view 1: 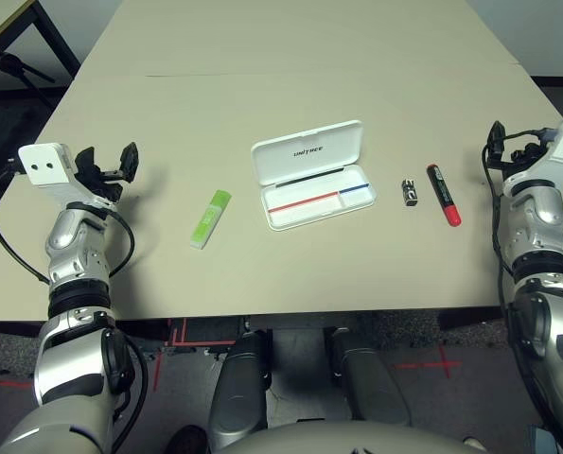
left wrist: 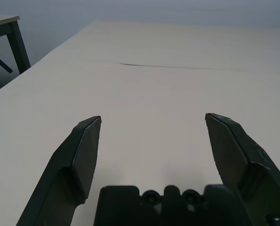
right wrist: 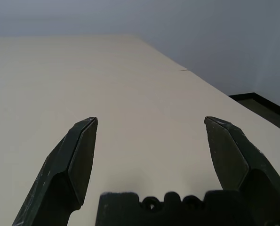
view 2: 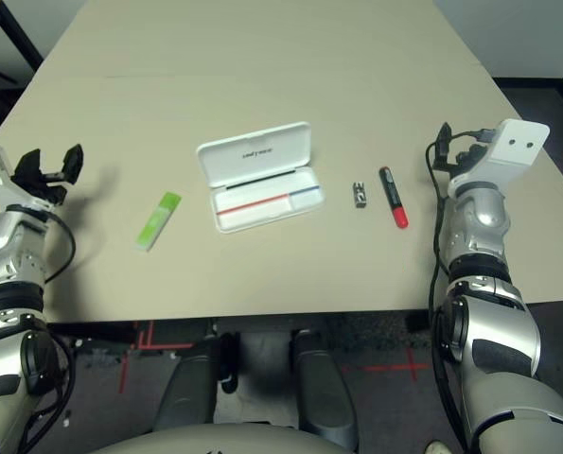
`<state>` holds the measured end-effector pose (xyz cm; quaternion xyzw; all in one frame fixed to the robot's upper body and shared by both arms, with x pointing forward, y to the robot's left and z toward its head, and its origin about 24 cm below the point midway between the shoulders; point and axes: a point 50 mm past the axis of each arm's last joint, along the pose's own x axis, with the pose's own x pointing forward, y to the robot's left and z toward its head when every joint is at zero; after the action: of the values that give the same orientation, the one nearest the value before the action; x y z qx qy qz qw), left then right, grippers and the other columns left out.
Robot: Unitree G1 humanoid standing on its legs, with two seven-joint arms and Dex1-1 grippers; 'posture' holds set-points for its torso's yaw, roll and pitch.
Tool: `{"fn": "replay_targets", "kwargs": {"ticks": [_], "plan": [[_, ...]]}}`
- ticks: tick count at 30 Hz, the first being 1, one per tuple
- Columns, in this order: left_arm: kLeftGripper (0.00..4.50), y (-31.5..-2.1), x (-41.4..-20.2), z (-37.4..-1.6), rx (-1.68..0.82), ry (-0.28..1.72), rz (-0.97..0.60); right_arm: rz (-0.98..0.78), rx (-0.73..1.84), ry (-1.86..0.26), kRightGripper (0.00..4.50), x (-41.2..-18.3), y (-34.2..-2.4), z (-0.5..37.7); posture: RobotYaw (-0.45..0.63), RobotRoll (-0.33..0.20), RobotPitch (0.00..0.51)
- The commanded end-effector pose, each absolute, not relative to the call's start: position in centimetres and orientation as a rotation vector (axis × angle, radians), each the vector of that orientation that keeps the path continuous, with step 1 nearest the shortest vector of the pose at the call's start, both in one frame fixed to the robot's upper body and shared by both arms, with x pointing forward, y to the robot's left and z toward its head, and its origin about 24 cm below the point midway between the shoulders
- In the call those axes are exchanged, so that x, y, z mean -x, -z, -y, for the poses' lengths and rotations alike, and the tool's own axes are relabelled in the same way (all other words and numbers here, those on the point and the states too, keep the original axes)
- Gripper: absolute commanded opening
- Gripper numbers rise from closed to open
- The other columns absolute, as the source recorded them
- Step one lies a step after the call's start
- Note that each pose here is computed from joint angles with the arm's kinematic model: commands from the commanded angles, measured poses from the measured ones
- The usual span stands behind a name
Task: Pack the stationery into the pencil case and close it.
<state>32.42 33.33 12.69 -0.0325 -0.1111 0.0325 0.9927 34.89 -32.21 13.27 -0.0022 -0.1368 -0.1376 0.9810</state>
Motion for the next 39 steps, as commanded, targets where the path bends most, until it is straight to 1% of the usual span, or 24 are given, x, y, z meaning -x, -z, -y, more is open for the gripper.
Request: {"fn": "replay_targets", "kwargs": {"ticks": [1, 11, 15, 19, 21, 26, 29, 32, 35, 39], "plan": [[4.46, -12.4, -32.2, -33.9, 0.072, -0.084, 0.213, 0.270, -0.016, 0.288, 4.50, -35.0, -13.2, 32.2, -0.07, 0.000, 0.182], [4.46, -12.6, -32.4, -33.7, 0.071, -0.084, 0.228, 0.282, -0.014, 0.256, 4.50, -35.5, -13.9, 31.8, -0.07, 0.000, 0.166], [4.46, -12.7, -32.2, -33.9, 0.067, -0.080, 0.228, 0.265, 0.058, 0.138, 4.50, -35.8, -14.7, 31.5, -0.07, 0.000, 0.165], [4.46, -12.7, -32.2, -33.9, 0.053, -0.063, 0.216, 0.209, 0.122, -0.088, 4.50, -36.1, -15.8, 30.9, -0.08, 0.000, 0.163], [4.46, -12.9, -32.2, -34.0, 0.049, -0.056, 0.217, 0.146, 0.160, -0.253, 4.50, -36.0, -16.0, 30.5, -0.08, 0.000, 0.164], [4.46, -13.4, -32.2, -33.9, 0.029, -0.023, 0.217, -0.020, 0.242, -0.660, 4.50, -34.5, -16.1, 29.2, -0.08, 0.000, 0.166], [4.46, -13.7, -32.2, -33.8, 0.015, 0.008, 0.212, -0.113, 0.264, -0.816, 4.50, -33.3, -15.9, 28.5, -0.09, 0.000, 0.165], [4.46, -14.2, -32.0, -33.3, 0.007, 0.080, 0.204, -0.222, 0.276, -0.936, 4.50, -32.2, -15.5, 27.8, -0.09, 0.000, 0.163], [4.46, -14.6, -31.7, -32.6, -0.004, 0.146, 0.194, -0.267, 0.282, -0.964, 4.50, -31.8, -15.4, 27.6, -0.08, 0.000, 0.162], [4.46, -15.5, -29.8, -28.9, -0.062, 0.459, 0.132, -0.299, 0.307, -0.968, 4.50, -31.8, -15.4, 27.6, -0.08, 0.000, 0.156]]}}
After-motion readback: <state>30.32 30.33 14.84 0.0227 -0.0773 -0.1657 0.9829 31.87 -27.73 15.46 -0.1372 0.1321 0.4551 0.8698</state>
